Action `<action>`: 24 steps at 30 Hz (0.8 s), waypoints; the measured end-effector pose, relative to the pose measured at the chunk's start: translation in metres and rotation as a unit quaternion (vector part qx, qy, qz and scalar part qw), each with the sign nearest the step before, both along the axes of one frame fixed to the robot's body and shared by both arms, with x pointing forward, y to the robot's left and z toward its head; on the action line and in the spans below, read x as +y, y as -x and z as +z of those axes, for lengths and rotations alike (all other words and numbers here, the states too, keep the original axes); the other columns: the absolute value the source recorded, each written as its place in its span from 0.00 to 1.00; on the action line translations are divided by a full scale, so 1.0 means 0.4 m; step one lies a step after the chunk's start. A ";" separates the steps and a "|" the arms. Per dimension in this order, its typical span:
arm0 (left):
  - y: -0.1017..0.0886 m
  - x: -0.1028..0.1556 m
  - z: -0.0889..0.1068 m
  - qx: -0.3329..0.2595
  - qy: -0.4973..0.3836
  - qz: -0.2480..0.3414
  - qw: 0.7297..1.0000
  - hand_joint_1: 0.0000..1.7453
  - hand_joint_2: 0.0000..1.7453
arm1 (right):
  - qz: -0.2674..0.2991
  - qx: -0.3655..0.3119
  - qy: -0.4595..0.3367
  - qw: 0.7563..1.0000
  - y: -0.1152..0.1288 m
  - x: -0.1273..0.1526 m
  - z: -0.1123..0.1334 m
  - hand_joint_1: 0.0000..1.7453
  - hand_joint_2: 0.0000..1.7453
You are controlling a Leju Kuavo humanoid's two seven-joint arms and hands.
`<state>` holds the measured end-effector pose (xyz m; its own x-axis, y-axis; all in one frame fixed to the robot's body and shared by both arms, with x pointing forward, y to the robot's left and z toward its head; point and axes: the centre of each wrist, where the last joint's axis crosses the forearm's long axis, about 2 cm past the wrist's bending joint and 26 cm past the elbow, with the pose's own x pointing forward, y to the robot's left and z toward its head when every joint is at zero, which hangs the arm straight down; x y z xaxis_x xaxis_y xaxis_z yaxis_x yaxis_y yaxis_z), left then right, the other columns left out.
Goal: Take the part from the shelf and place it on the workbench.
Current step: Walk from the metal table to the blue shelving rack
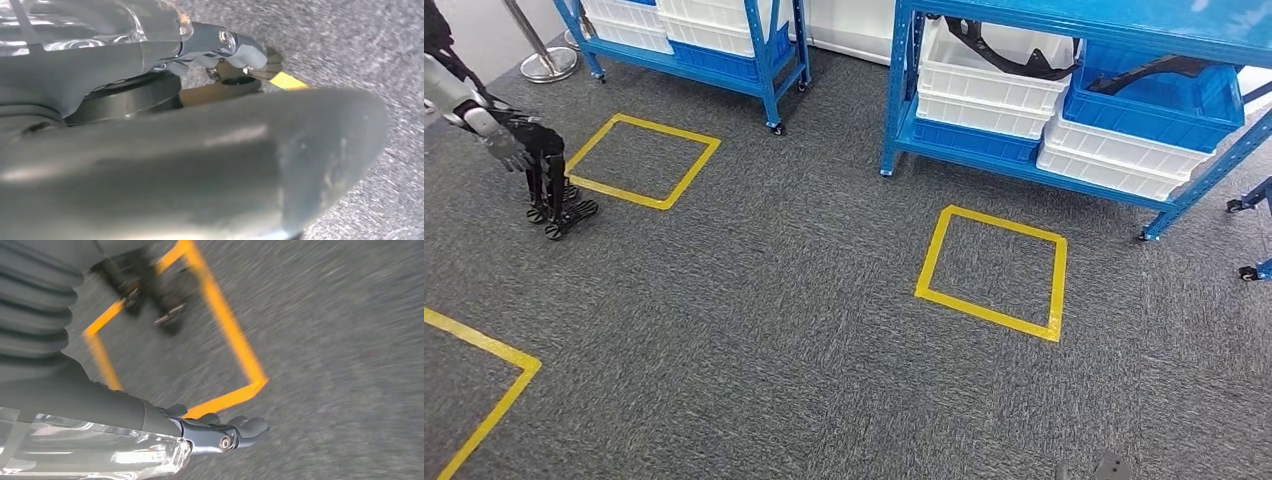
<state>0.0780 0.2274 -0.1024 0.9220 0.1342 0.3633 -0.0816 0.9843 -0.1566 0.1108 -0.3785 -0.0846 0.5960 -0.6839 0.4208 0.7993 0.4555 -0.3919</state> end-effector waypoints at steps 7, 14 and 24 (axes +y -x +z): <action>-0.002 0.021 -0.002 -0.007 -0.007 -0.007 1.000 0.00 0.00 | 0.057 0.055 -0.094 0.992 0.018 0.034 -0.018 0.00 1.00; -0.001 0.018 -0.002 -0.037 0.001 -0.026 0.999 0.00 0.00 | 0.151 0.007 -0.267 0.952 0.027 0.069 -0.032 0.00 0.50; 0.003 0.029 -0.004 -0.048 0.002 -0.030 0.998 0.00 0.00 | 0.207 0.012 -0.283 0.937 0.049 0.104 -0.042 0.00 1.00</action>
